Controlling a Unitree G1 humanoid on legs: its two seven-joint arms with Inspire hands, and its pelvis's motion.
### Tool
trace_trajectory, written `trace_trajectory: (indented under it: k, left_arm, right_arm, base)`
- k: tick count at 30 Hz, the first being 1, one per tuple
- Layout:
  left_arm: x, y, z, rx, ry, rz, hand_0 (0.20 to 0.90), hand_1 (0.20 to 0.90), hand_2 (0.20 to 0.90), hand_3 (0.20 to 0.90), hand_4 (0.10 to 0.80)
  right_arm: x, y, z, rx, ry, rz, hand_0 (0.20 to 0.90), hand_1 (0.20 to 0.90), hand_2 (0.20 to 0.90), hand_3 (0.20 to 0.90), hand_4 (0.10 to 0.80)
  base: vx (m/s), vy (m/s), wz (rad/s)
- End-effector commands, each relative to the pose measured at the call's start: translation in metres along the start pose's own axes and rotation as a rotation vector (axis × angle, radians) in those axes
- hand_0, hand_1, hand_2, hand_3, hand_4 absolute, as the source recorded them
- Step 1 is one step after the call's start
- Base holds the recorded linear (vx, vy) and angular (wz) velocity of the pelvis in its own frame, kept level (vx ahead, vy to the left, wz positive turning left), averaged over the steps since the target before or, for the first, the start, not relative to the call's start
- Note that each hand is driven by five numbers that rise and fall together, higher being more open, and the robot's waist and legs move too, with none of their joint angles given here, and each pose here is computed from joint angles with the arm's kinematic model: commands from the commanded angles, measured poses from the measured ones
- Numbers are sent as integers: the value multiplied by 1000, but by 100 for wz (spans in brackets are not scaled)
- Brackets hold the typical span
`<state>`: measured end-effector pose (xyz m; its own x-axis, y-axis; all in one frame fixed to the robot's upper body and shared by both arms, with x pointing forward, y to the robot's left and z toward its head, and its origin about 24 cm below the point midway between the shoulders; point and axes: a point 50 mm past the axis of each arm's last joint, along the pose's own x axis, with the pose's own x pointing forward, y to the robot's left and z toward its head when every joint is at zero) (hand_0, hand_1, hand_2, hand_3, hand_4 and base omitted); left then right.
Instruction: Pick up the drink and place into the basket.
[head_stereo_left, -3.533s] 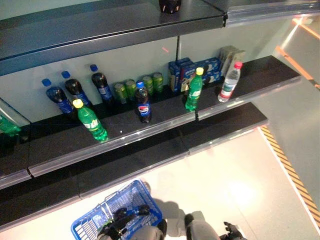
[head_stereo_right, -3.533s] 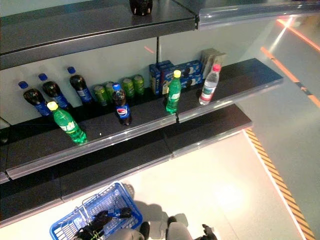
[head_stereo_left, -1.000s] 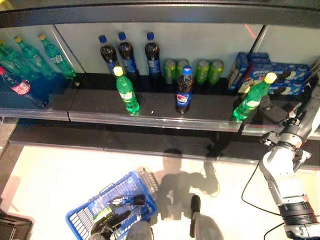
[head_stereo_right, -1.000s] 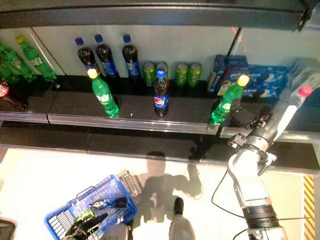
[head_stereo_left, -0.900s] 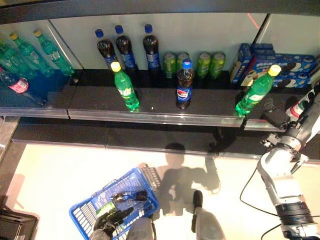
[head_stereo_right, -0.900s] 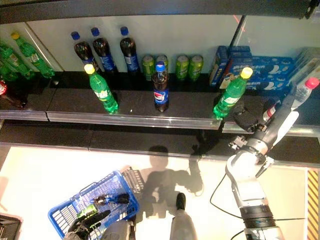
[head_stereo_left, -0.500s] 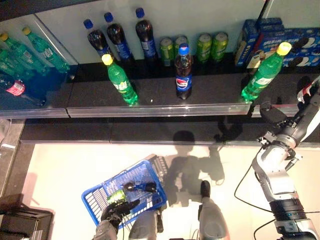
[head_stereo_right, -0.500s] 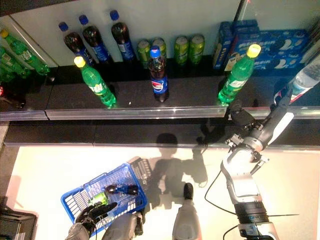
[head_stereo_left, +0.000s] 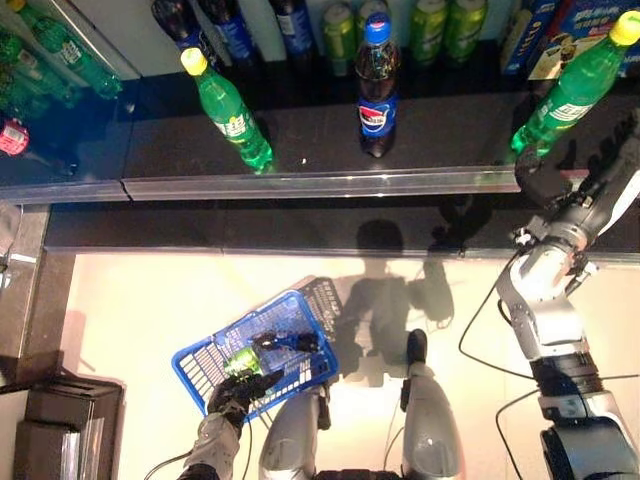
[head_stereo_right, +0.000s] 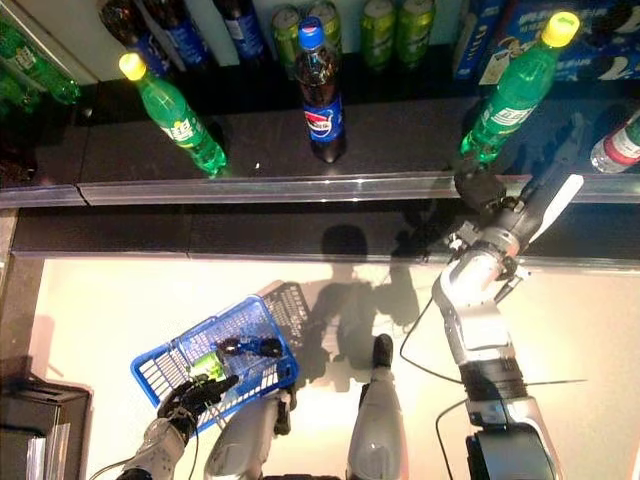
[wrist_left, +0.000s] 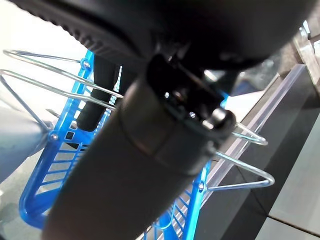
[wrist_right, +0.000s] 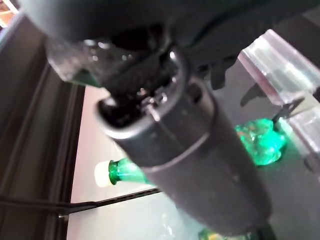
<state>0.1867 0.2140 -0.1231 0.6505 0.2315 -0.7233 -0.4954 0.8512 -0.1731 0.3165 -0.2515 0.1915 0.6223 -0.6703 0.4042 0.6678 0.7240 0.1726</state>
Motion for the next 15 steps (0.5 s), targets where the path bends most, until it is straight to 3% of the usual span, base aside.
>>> trace_trajectory:
  k: [1,15]
  left_arm:
    - [-12,19,-19,4,23,-5,300,300,300,200,100]
    - [-8,12,-7,25,3,-41,300,300,300,200,100]
  right_arm:
    - [23,12,71,125,-257,29,900,900,900,900,800]
    - [59,19,96,178,-224,-13,900,900,900,900,800]
  base:
    - [0,0,0]
    - [23,-5,0]
